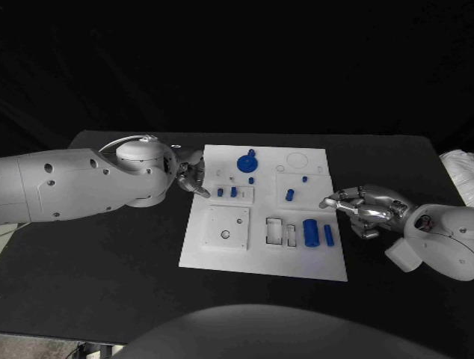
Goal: Assemble the parts on the task board
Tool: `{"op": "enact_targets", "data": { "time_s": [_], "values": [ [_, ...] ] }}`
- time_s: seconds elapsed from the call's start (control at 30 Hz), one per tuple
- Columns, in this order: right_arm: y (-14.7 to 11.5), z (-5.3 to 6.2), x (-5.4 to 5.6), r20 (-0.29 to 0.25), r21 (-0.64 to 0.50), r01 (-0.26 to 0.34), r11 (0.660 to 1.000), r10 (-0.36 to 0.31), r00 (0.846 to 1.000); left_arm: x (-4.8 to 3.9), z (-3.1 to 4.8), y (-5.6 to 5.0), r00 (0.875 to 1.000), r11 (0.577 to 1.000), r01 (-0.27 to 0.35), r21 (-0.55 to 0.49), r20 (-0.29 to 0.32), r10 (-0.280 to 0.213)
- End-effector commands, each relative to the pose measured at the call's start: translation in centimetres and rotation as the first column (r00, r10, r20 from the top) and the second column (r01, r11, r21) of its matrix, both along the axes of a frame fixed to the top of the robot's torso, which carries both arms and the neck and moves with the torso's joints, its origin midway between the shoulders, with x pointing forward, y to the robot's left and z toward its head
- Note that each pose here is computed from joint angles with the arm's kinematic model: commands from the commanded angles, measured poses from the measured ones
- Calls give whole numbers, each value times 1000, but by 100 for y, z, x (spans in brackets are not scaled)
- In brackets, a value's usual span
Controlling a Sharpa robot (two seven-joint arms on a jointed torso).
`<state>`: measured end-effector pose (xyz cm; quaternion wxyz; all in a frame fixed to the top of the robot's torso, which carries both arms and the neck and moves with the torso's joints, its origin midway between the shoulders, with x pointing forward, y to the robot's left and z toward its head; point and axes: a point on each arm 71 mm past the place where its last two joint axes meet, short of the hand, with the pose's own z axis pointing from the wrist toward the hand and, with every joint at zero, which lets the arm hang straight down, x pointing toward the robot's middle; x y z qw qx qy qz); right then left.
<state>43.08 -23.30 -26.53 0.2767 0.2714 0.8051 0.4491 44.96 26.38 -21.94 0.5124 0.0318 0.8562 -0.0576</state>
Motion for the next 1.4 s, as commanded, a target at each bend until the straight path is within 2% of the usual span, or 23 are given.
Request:
{"op": "enact_targets", "data": {
  "time_s": [0.03,0.77,1.4],
  "values": [
    [19,-7,-9,-4,0,-20,1000,20,1000,8,-7,-29,1000,1000,12,-11,14,-12],
    [17,-11,0,-3,-1,-18,1000,18,1000,64,-93,-136,999,999,17,-44,34,-16],
    [20,-15,1,-5,-4,-18,1000,18,1000,111,-111,-115,999,998,-11,-69,44,14]
  ]
}}
